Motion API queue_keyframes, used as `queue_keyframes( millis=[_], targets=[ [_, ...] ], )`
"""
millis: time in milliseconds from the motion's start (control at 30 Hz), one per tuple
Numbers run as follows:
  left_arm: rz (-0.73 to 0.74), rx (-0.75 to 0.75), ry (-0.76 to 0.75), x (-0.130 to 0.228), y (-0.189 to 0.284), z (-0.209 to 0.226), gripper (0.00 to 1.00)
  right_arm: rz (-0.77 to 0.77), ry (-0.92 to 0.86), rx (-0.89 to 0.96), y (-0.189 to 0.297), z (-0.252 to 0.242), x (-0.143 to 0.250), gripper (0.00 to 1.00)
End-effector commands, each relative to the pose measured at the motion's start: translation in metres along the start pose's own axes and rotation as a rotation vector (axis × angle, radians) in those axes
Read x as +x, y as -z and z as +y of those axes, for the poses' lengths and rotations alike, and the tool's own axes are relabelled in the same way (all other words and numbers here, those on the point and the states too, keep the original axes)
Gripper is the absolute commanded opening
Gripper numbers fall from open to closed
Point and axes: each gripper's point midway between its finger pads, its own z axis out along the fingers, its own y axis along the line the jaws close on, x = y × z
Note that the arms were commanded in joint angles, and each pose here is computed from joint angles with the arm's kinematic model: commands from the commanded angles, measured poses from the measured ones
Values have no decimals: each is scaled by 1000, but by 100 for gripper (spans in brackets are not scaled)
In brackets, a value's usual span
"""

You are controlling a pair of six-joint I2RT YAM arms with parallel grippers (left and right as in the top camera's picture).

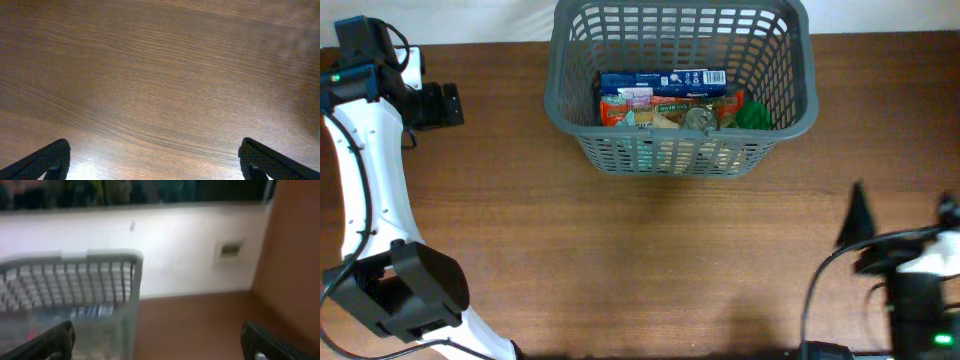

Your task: Pack container

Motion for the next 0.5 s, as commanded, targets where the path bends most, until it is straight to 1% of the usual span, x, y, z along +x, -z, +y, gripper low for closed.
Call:
queue_keyframes(
  millis=[0,100,267,367,467],
  targets=[
    [5,11,11,1,-2,-1,99,46,6,-38,-4,7,58,99],
    [5,10,11,1,-2,-1,99,60,6,-38,-14,6,99,99],
    [5,10,11,1,-2,-1,99,110,4,-37,-27,4,152,99],
    [5,11,11,1,-2,-1,99,150,3,-36,-31,3,179,99],
    [5,10,11,1,-2,-1,99,173,2,-36,-34,3,197,99]
  ],
)
